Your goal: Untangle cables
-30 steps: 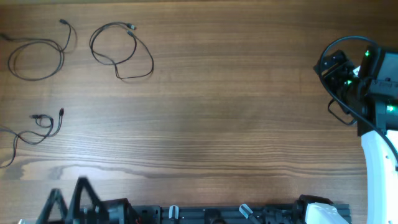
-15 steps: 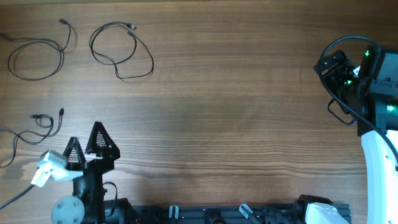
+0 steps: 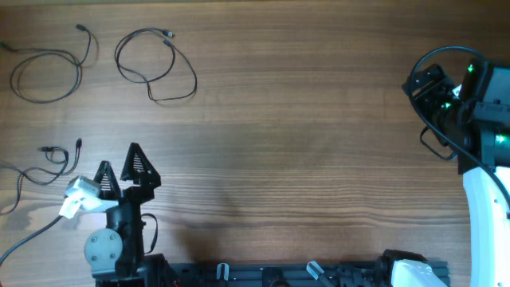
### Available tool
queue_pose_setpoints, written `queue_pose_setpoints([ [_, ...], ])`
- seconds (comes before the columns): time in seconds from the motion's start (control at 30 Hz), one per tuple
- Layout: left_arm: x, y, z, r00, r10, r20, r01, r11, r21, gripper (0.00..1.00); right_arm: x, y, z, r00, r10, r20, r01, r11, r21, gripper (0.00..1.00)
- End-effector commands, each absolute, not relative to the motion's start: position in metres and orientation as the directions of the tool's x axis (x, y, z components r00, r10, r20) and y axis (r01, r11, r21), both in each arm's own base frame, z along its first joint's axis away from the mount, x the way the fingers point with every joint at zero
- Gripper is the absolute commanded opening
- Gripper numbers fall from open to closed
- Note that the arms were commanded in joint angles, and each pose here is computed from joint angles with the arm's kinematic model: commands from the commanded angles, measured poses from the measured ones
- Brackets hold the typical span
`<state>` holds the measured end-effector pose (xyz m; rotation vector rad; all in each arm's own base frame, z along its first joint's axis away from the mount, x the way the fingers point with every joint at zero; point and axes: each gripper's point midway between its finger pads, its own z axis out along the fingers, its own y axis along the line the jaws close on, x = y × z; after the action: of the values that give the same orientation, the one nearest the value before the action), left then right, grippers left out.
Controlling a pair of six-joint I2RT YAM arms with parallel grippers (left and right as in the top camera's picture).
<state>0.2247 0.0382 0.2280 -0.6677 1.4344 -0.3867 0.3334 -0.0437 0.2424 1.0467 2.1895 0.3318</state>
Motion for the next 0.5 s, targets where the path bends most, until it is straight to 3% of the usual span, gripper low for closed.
queue_pose_setpoints([
  [0.0, 0.234, 0.022, 0.214, 0.049, -0.492, -0.869, -0.070, 0.866, -0.494, 1.00, 0.335, -0.043, 0.248, -0.439, 0.767, -0.468, 0.583, 0.640, 0.501, 1.00],
  [0.13, 0.235, 0.016, 0.213, 0.032, -0.349, -0.937, -0.041, 0.936, -0.350, 1.00, 0.335, -0.043, 0.248, -0.438, 0.767, -0.469, 0.583, 0.640, 0.501, 1.00],
  [0.47, 0.243, 0.016, 0.185, 0.005, -0.357, -0.934, -0.052, 0.933, -0.357, 1.00, 0.335, -0.043, 0.248, -0.438, 0.767, -0.469, 0.583, 0.639, 0.501, 1.00],
])
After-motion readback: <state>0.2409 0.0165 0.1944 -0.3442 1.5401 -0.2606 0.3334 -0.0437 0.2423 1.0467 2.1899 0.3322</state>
